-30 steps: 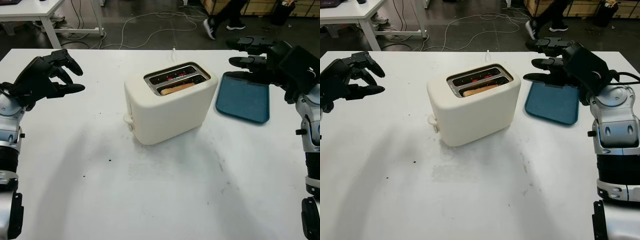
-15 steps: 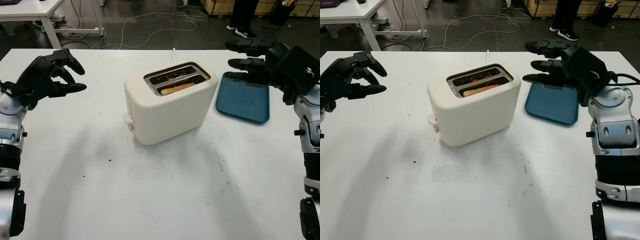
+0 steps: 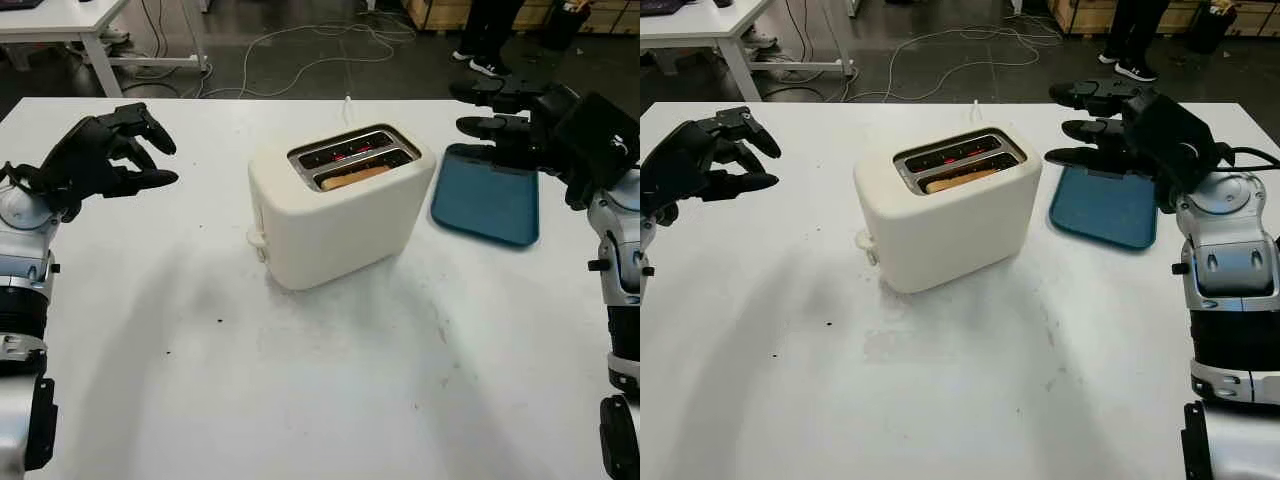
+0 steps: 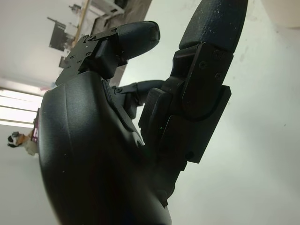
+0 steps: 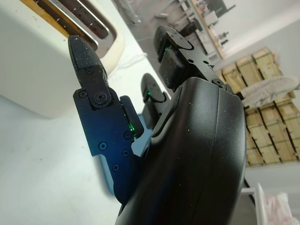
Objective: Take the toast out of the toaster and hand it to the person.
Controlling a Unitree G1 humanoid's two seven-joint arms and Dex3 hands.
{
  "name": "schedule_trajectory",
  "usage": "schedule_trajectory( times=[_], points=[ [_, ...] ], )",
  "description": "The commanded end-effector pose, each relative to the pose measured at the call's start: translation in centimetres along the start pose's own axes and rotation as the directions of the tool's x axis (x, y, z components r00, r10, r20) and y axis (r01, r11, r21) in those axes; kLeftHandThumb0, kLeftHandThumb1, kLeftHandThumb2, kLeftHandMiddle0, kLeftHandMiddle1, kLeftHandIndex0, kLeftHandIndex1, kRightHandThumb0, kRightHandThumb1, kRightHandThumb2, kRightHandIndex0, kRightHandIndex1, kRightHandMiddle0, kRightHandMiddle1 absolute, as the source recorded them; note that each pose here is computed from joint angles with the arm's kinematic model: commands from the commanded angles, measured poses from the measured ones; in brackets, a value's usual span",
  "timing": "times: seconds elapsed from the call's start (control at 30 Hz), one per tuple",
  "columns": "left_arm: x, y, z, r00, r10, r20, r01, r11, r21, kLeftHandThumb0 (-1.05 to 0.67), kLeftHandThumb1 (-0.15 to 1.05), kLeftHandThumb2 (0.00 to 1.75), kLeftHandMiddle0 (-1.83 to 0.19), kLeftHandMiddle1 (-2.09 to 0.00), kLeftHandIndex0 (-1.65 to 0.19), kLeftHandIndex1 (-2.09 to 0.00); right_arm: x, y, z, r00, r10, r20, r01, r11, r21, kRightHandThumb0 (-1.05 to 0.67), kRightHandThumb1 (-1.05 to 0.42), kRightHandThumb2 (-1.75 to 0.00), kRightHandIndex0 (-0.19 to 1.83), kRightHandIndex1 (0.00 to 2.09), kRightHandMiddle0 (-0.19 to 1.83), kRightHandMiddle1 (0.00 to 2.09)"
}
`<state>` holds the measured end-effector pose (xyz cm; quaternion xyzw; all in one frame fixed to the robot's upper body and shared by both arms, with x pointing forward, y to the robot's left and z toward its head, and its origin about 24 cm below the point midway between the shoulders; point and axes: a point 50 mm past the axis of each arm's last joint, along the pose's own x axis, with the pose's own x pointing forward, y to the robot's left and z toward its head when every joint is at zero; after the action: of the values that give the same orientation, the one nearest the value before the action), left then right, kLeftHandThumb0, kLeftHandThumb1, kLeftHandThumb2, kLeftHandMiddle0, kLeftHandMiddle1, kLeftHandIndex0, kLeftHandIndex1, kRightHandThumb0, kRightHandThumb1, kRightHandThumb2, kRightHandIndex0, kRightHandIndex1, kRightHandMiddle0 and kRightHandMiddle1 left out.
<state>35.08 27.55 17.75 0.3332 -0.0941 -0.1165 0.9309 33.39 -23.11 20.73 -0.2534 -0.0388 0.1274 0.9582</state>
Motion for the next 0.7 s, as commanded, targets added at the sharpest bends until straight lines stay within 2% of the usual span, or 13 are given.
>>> schedule_trajectory(
  times=[0.0,0.67],
  points=[
    [0.26,0.3,0.72,0.999,0.011,0.032,-0.01,0.999,-0.033,-1.05,0.87,0.0,-0.3,-1.64,-0.34,-1.53,0.12,-0.16,0.29,1.0,0.001,0.029,-0.001,1.0,0.001,-0.53,-0.77,0.0,0.5,0.05,0.5,0.0],
    [0.15,0.53,1.04,1.0,0.015,0.026,-0.014,1.0,-0.025,-1.05,0.88,0.01,-0.29,-1.65,-0.32,-1.55,0.12,-0.26,0.35,0.999,0.002,0.033,-0.001,1.0,-0.01,-0.53,-0.78,0.0,0.48,0.07,0.5,0.0]
  ],
)
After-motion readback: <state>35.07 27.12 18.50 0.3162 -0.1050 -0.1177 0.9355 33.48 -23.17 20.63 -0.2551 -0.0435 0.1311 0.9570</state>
